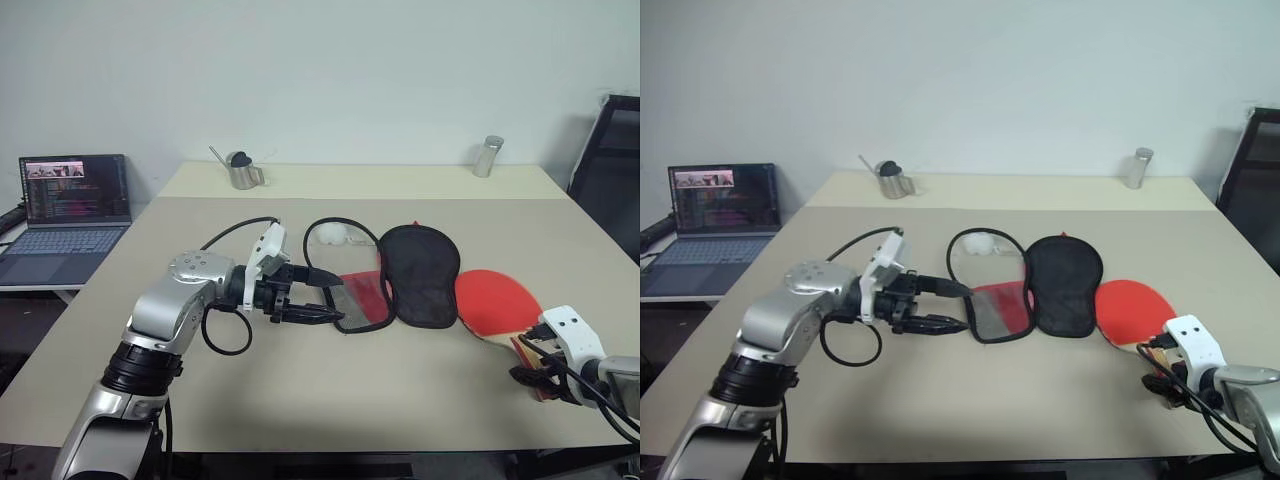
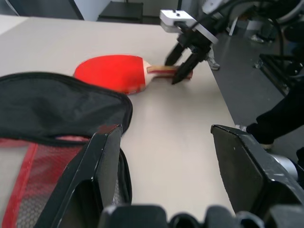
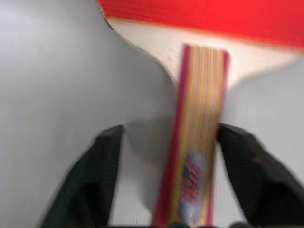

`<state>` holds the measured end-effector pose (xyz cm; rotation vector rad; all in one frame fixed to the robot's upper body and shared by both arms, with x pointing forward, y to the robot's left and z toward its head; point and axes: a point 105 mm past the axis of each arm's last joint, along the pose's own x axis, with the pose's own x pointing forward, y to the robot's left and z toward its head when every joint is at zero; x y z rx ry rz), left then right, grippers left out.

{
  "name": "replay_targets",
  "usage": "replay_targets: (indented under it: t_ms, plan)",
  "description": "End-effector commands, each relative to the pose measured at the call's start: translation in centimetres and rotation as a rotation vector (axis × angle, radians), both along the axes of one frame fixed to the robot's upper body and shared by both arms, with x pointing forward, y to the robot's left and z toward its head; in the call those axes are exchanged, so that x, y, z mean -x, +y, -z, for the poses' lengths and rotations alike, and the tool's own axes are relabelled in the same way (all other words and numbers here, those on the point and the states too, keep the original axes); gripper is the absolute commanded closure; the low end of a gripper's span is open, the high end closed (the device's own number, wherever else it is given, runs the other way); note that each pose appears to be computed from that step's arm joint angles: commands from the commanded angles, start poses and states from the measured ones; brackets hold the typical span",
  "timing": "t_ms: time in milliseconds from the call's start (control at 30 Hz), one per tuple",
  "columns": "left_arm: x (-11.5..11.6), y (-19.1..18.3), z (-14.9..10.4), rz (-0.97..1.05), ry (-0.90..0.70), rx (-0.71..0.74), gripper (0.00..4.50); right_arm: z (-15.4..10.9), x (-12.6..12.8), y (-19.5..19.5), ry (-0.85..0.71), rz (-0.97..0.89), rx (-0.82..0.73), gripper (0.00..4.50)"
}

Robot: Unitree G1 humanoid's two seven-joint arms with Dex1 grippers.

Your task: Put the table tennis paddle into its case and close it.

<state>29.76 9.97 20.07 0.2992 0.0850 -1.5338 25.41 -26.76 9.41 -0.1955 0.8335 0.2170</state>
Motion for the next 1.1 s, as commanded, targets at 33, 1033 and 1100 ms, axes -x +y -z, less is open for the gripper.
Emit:
replay_targets:
  t_ms: [33, 1033, 1100]
  plan:
    - [0.7, -0.3, -1.2, 0.032, -0.050, 0.006, 1.24, -0.6, -0.7, 0.2, -0.023, -0.015, -0.001, 0.98]
    - [-0.3, 3.3, -1.4, -0.152, -0.091, -0.018, 1.24, -2.6, -3.8, -4.7, -0.171, 0.237, 0.066, 3.41]
    - [-0.3, 3.6, -1.4, -0.168, -0.092, -0.021, 1.24, -3.8, -4.2, -5.1, -0.207, 0.260, 0.064, 3.41]
